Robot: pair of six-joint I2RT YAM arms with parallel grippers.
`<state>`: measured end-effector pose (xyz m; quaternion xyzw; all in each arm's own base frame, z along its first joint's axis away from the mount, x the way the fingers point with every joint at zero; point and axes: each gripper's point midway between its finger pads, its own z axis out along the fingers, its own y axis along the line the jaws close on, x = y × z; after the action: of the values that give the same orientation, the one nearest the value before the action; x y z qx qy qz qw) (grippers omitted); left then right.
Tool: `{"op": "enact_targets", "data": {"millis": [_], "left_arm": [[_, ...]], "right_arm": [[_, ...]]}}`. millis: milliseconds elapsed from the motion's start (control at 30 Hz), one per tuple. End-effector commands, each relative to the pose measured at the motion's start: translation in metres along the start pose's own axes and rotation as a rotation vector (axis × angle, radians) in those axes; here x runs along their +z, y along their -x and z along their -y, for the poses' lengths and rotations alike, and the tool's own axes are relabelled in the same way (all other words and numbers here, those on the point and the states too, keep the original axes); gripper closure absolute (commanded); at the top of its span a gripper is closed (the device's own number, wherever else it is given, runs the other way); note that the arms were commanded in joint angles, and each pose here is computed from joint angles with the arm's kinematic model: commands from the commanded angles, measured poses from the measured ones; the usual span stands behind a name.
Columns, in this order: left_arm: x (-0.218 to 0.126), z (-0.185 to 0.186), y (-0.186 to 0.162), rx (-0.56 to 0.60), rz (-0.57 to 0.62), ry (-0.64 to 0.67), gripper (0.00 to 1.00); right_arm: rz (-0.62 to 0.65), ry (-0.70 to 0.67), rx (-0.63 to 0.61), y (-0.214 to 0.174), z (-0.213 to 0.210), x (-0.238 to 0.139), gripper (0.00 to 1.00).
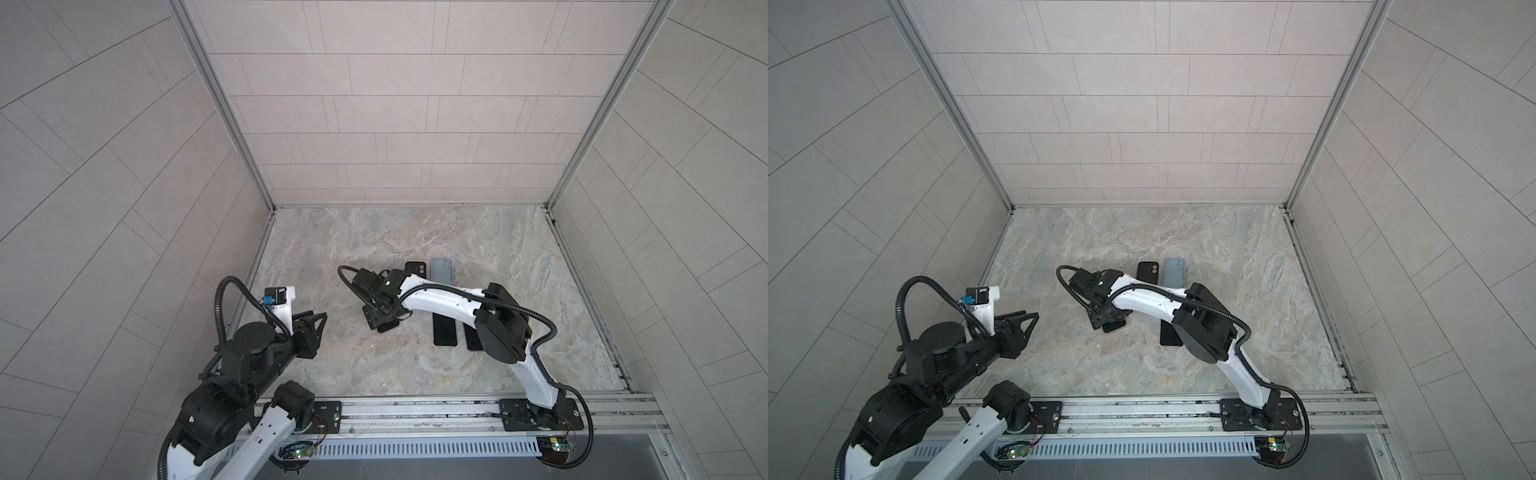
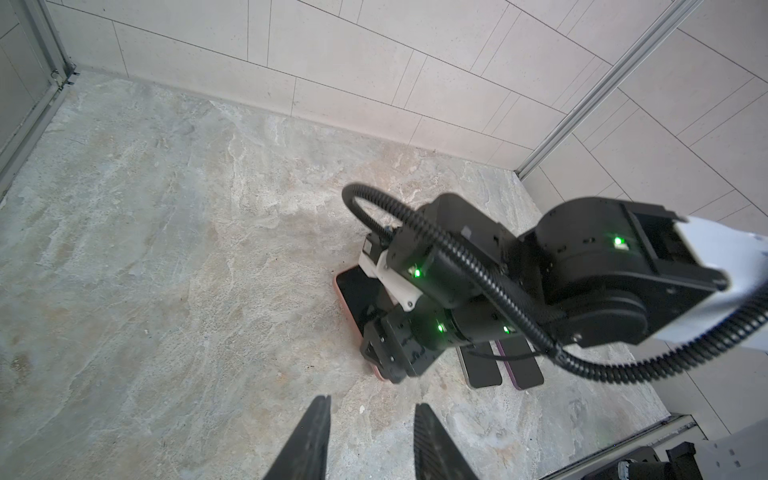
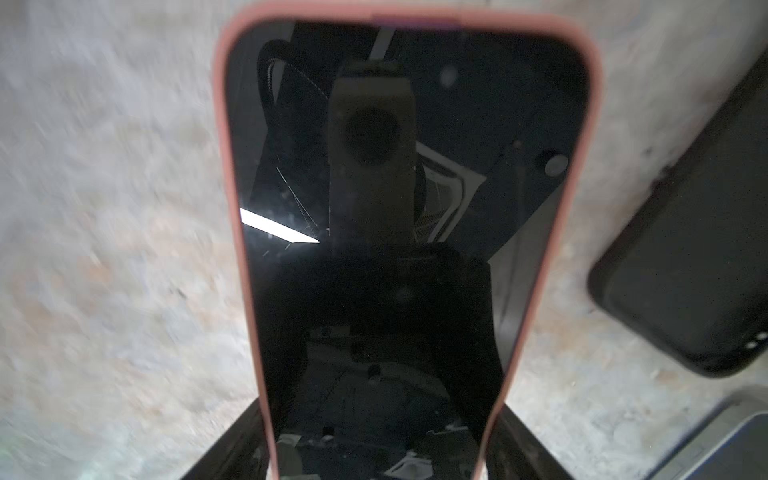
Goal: Put the phone into the phone case
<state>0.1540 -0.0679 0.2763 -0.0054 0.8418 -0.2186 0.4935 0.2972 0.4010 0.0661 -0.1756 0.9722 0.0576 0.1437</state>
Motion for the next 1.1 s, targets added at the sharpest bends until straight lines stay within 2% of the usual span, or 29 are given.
{"op": "enact_targets", "data": {"millis": [0,200,433,767,933,1067], "left_arm": [[-0.001,0.001,0.004,0.004,0.027,-0.007,0.62],[0.000,0.002,0.003,0.006,0.022,-0.013,0.62],[0.003,0.005,0.002,0.014,0.000,-0.022,0.62],[0.001,0.004,0.003,0.013,0.012,-0.023,0.62],[0.002,0.004,0.002,0.012,0.010,-0.021,0.62],[0.003,0.004,0.002,0.013,0.006,-0.019,0.62]], "right_arm": [[0.065,-0.054,0.164,0.039,0.016,0.002,0.33],[0.115,-0.093,0.364,0.086,0.038,0.010,0.33],[0.150,-0.029,0.448,0.111,0.038,0.027,0.32],[0.118,0.059,0.435,0.119,0.024,0.051,0.28],[0.108,0.072,0.431,0.118,0.021,0.054,0.18],[0.107,0.086,0.428,0.120,0.021,0.053,0.14]]}}
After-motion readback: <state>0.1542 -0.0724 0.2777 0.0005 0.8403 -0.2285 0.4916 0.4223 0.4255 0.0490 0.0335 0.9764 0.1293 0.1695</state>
